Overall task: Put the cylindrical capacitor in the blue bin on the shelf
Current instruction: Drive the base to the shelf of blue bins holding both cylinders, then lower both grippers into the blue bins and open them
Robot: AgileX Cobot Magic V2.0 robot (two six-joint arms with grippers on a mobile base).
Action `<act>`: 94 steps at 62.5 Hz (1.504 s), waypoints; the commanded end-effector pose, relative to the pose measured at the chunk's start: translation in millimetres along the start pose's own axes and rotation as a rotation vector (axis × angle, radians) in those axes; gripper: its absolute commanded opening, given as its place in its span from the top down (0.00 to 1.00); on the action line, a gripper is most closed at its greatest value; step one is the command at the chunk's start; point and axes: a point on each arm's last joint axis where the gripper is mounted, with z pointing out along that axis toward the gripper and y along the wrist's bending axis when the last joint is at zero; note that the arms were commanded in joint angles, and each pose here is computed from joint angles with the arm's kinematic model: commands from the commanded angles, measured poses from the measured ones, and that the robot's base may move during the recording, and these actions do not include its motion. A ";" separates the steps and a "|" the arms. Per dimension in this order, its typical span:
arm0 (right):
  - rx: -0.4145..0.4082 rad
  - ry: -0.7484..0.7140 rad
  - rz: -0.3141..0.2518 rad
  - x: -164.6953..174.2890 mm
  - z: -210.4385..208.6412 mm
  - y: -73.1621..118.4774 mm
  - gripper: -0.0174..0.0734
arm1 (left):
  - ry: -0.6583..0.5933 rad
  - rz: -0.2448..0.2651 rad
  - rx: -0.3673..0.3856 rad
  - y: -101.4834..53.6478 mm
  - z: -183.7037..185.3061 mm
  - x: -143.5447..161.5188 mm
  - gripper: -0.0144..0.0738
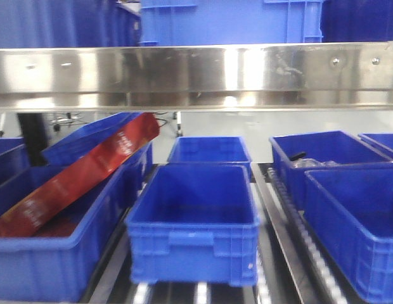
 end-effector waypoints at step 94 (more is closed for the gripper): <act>0.003 -0.032 -0.010 -2.8 -0.7 -0.2 0.99 | -0.033 -0.003 0.003 -0.4 -1.9 -3.9 0.96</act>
